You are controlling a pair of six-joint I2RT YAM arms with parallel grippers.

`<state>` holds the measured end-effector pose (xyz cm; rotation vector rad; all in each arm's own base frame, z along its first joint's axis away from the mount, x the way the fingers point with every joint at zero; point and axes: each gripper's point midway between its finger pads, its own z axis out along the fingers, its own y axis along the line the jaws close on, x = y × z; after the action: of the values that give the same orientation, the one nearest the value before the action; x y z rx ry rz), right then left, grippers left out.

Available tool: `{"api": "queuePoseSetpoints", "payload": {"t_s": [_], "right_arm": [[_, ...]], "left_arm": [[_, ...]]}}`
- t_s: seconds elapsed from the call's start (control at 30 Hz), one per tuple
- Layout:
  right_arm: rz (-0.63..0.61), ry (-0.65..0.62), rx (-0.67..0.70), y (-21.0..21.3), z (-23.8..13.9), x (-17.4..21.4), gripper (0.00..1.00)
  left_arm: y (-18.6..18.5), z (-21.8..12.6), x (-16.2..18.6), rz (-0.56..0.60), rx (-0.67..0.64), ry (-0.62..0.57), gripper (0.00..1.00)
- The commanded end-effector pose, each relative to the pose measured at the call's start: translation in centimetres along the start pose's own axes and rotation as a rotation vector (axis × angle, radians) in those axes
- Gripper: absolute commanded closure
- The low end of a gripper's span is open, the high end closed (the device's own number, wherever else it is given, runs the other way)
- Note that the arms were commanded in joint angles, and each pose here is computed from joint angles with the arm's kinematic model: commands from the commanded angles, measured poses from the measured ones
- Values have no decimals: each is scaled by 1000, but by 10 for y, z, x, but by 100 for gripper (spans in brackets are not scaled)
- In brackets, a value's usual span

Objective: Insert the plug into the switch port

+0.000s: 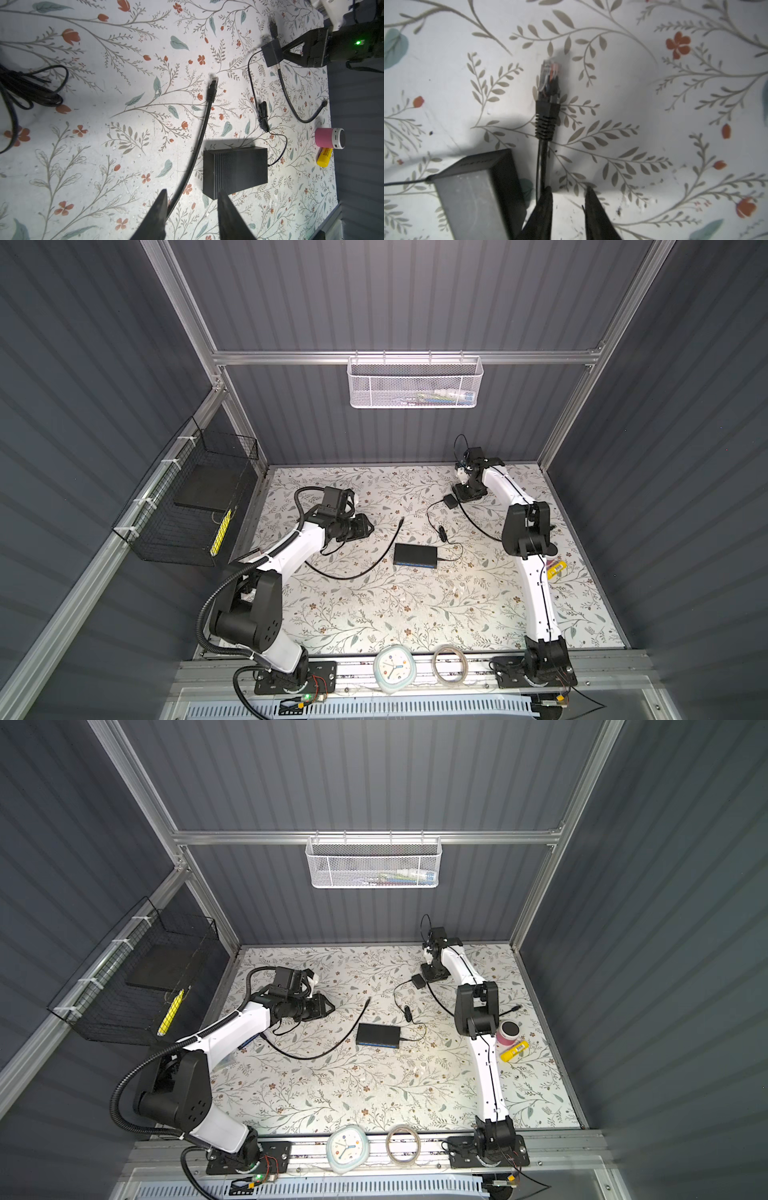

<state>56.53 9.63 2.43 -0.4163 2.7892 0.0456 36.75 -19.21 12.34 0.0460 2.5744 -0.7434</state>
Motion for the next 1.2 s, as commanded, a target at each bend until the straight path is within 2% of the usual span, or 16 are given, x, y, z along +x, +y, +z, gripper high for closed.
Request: {"api": "queuePoseSetpoints", "payload": {"t_s": [0.0, 0.1, 0.37, 0.77, 1.17], "right_arm": [[16, -39, -20, 5, -16, -11, 71], [8, -51, -33, 10, -22, -14, 71], [-17, 23, -8, 13, -7, 7, 71], [0, -64, -20, 18, -39, -13, 70], [-9, 8, -6, 18, -25, 10, 70]], "left_arm": [[-5, 1, -3, 19, 37, 10, 59], [-4, 2, -3, 13, 40, 14, 59], [-2, 5, -2, 6, 51, 17, 59], [-1, 9, -1, 2, 64, 21, 60], [-1, 11, -1, 0, 75, 28, 60]]}}
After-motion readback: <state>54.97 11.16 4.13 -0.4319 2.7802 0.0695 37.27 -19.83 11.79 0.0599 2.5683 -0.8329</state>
